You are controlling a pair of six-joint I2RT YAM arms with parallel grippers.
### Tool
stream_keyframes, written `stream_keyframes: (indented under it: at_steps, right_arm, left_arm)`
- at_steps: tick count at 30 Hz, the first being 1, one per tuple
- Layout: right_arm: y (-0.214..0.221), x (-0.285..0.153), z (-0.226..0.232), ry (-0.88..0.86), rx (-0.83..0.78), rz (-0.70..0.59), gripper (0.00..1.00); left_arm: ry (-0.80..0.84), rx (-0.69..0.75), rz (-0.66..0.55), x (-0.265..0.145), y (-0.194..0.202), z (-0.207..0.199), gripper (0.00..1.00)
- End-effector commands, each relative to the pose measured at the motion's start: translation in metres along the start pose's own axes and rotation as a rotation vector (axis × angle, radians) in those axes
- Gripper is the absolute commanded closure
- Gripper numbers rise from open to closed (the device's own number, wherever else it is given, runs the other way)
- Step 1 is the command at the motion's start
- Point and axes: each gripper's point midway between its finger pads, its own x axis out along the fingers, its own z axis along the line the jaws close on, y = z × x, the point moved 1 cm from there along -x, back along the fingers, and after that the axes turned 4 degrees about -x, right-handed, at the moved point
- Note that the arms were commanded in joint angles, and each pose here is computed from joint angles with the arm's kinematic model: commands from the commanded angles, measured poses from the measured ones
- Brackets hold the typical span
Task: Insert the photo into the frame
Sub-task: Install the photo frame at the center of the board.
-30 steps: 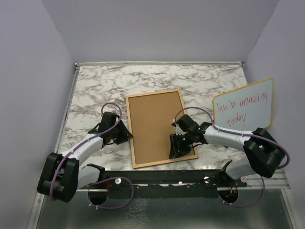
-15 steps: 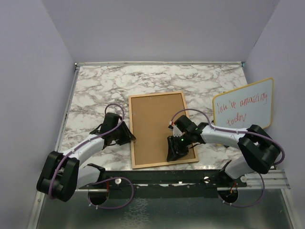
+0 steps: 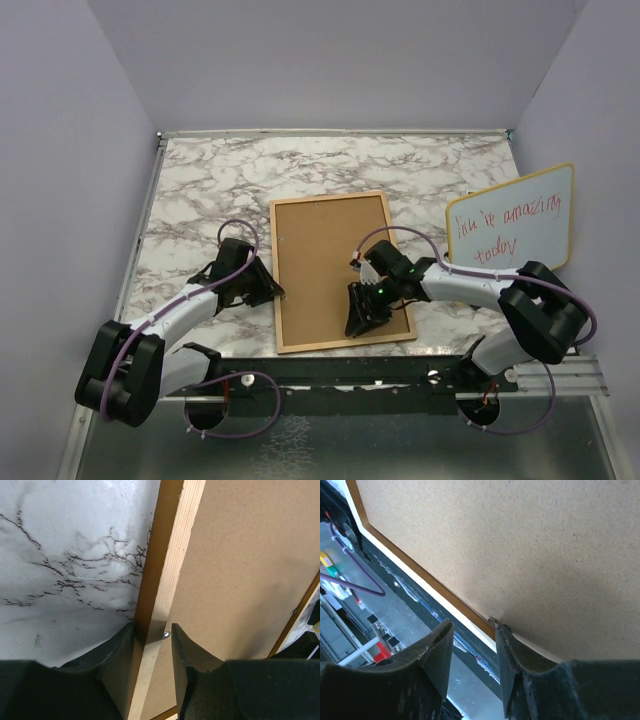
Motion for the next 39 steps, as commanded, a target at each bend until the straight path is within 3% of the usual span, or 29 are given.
stream_keyframes:
  at_steps: [1, 8, 23, 39]
  right_arm:
    - [0.001, 0.004, 0.002, -0.026, -0.001, -0.002, 0.57]
    - [-0.008, -0.009, -0.014, 0.136, -0.027, -0.05, 0.57]
    - [-0.017, 0.003, 0.002, 0.024, -0.031, -0.06, 0.57]
    - [0.012, 0.009, -0.014, 0.048, -0.015, 0.049, 0.57]
  left_arm:
    - [-0.011, -0.012, -0.001, -0.001, 0.002, 0.002, 0.64]
    - [-0.037, 0.012, -0.03, -0.004, -0.006, 0.001, 0.64]
    - [-0.064, 0.026, -0.05, -0.005, -0.011, 0.003, 0.64]
    - [-0.098, 0.058, -0.067, 0.0, -0.021, 0.003, 0.65]
